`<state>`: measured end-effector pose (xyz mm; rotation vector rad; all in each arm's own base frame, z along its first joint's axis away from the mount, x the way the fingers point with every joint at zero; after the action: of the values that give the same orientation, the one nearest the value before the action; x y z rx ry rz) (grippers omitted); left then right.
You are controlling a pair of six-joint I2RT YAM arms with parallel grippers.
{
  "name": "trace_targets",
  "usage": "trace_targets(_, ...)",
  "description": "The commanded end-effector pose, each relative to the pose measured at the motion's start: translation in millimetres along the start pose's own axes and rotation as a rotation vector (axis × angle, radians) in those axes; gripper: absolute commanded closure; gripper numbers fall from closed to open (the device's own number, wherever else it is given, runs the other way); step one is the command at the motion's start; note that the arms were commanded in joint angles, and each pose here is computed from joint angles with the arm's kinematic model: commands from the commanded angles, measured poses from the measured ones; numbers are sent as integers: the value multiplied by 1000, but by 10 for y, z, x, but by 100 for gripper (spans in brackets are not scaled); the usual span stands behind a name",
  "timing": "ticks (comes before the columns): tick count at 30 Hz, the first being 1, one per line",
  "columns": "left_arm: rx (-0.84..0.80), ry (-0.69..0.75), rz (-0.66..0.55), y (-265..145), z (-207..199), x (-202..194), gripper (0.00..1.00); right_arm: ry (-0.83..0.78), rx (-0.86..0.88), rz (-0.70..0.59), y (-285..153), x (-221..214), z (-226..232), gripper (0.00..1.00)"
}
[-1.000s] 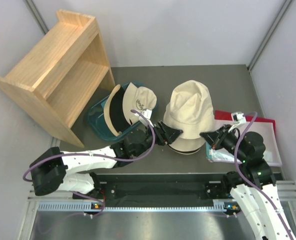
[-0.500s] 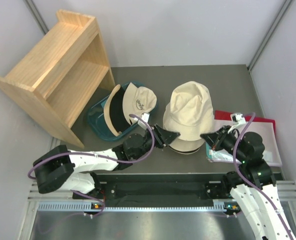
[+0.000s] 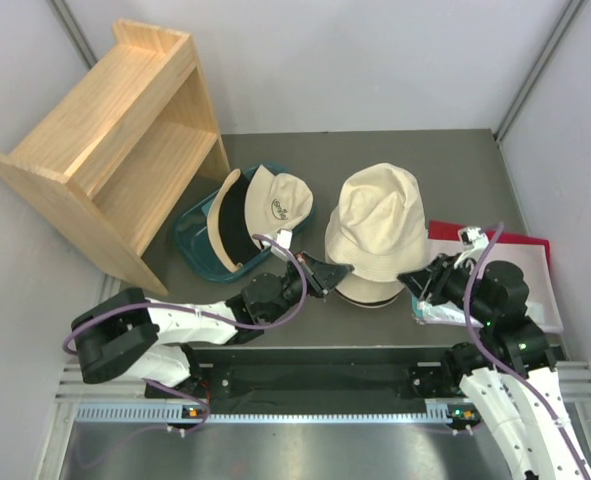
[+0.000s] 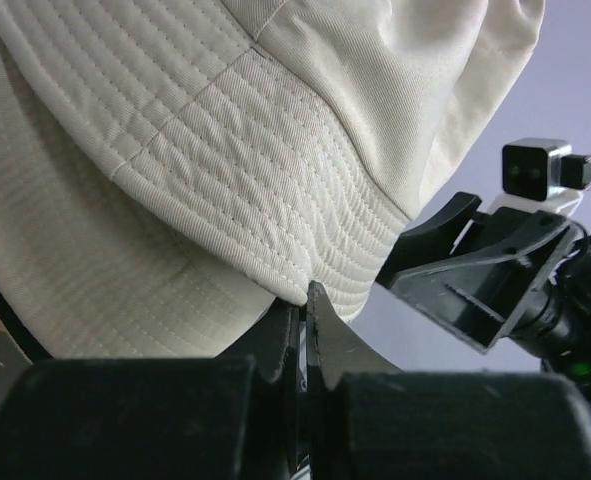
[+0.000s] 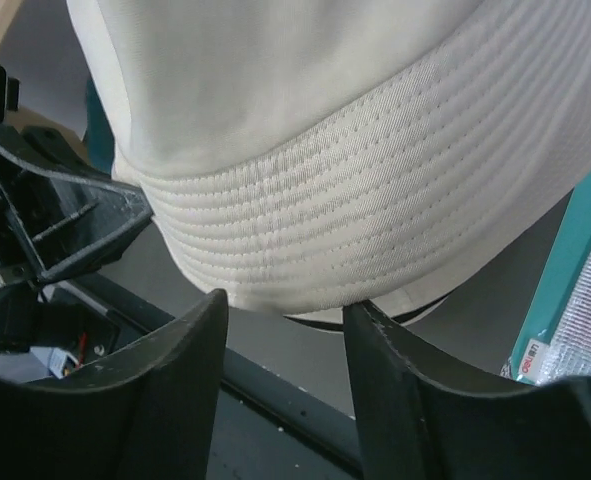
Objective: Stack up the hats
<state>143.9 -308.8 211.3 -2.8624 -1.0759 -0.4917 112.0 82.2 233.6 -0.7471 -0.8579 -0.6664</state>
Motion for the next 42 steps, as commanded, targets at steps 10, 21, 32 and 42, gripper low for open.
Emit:
trace_targets(10,109,225,204,-204,136,33,100,-108,-164,-32,-231,441,59,16)
trace_targets(21,178,272,321,-51,362,-5,100,-70,-216,-27,28,281,-144,20)
trace_targets(32,204,282,240,48,417,323,100,-8,-179,-20,179,98,-209,77)
trace_targets(42,252,309,159,216,484,791,100,31,-234,84,358,-142,-388,92)
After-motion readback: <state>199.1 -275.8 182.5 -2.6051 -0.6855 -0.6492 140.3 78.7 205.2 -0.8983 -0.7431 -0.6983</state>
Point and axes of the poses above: each gripper's point midway between its finger pads, its own y axis out along the fingers, its own z axis along the line the jaws close on, x = y × z, the point moved 8 cm from there along -y, back along the fingers, and after that the axes turned 8 degrees about -y, right-handed, at the moved point
